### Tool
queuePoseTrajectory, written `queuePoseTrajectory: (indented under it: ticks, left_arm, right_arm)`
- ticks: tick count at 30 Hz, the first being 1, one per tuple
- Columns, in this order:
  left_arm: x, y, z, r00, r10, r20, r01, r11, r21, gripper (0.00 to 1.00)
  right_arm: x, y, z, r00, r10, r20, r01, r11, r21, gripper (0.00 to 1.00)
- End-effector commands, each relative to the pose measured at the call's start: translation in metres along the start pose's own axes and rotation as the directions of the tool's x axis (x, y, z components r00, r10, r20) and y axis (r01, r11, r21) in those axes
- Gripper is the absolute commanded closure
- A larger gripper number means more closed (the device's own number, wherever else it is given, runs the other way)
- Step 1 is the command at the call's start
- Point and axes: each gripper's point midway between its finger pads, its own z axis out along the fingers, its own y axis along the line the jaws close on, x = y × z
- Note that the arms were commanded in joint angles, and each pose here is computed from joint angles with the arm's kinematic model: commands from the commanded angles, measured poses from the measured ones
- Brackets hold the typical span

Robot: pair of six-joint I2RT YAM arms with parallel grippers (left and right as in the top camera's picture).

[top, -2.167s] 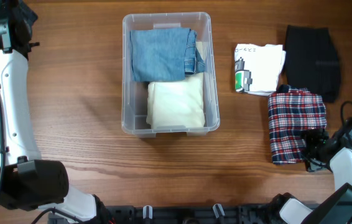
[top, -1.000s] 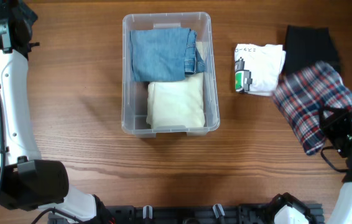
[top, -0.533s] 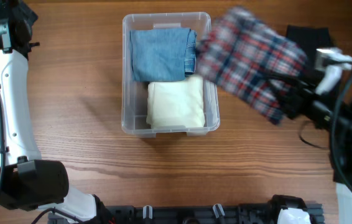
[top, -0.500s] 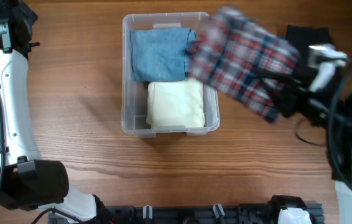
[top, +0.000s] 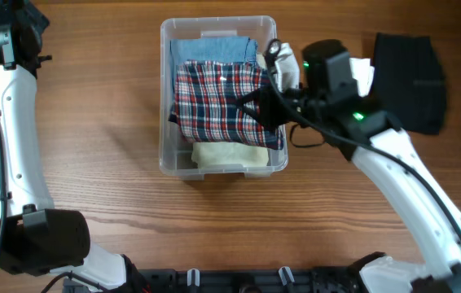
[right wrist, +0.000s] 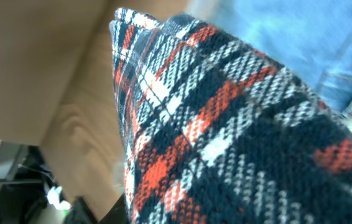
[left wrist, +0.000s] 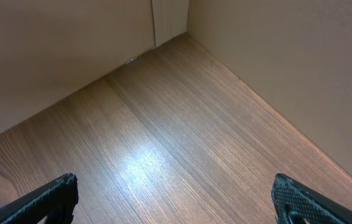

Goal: Pack container
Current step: 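Lift the plaid shirt and carry it over the bin, then lower the plaid shirt onto the cream cloth and press it flat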

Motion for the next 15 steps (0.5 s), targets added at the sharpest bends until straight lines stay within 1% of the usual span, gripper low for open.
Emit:
queuePoseTrajectory:
  ticks: [1, 5, 9, 15]
  left_arm:
    - [-0.001, 0.004, 0.003, 1.000, 0.011, 0.005, -0.010, 1.000, -0.020, 0.00]
    - [-0.001, 0.004, 0.003, 1.000, 0.011, 0.005, -0.011, 1.000, -0.021, 0.00]
    - [-0.001, 0.004, 0.003, 1.000, 0.011, 0.005, -0.011, 1.000, -0.021, 0.00]
    - [-0.001, 0.004, 0.003, 1.000, 0.011, 0.005, -0.011, 1.000, -0.021, 0.00]
  right_arm:
    - [-0.011, -0.009, 0.012, 1.000, -0.015, 0.006, 0.015, 0.999, 0.031, 0.96]
    - [0.000, -0.018, 0.032, 0.999, 0.009, -0.053, -0.008, 1.000, 0.019, 0.96]
    - [0.003, -0.017, 0.036, 0.998, 0.013, -0.068, -0.013, 1.000, 0.001, 0.96]
    - [0.001, 0.012, 0.033, 0.997, -0.036, -0.074, 0.024, 0.986, -0.165, 0.96]
